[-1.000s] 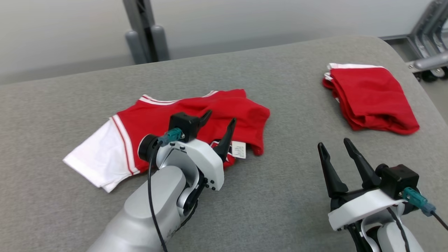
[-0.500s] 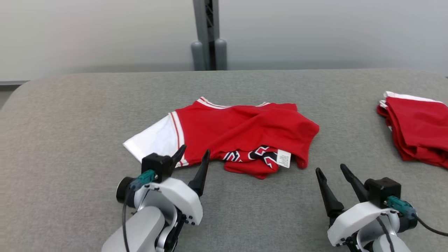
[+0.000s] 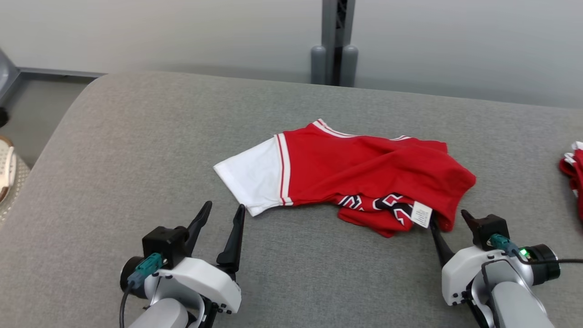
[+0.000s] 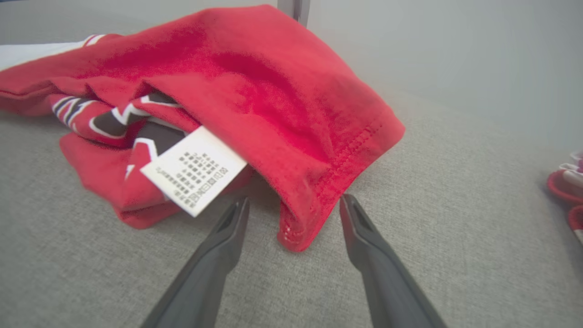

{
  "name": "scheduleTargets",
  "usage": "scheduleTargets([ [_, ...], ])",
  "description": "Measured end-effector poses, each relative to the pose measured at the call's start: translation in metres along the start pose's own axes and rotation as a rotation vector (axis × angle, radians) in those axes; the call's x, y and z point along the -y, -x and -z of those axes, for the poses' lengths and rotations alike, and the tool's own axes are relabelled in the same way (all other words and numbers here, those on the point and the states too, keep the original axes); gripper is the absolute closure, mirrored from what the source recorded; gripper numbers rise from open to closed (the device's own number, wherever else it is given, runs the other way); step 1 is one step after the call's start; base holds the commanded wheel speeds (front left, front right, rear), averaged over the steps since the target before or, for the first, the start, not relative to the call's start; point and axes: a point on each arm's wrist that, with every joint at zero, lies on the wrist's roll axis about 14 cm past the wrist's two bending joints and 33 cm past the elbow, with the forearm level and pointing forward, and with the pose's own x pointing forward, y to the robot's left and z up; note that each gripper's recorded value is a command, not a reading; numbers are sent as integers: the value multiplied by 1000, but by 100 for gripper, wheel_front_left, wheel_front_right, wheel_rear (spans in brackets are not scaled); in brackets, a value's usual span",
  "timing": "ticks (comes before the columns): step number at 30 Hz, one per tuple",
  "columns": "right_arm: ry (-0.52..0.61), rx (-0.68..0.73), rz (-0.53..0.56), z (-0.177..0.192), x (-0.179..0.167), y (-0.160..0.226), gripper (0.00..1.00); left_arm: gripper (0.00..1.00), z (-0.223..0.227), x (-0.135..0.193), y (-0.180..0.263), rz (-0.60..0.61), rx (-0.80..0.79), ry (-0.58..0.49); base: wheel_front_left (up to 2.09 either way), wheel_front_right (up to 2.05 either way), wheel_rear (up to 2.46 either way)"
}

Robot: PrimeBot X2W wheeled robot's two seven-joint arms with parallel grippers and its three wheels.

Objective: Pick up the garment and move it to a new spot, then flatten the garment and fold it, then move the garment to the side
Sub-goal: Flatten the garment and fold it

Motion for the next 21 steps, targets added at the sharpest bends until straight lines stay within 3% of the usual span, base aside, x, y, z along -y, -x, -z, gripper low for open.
scheduleTargets([
  [5, 34, -34, -4, 7, 1, -15, 0, 0, -9, -20, 14, -67, 28, -11, 0, 0, 0],
  [6, 37, -40, -7, 9, 1, -18, 54, 0, -10, -23, 18, -81, 34, -6, 0, 0, 0],
  [7, 36, -39, -9, 9, 0, -19, 65, 0, -10, -25, 19, -86, 35, -5, 0, 0, 0],
  [9, 34, -35, -5, 8, 2, -20, 100, 0, -12, -26, 21, -94, 38, -2, 0, 0, 0],
  [14, 35, -27, 22, 9, 13, -16, 100, 0, -12, -25, 19, -94, 37, 10, 0, 0, 0],
  [21, 102, 89, 139, -19, 56, 3, 100, 0, -10, -4, 6, -27, 28, 17, 0, 0, 0],
])
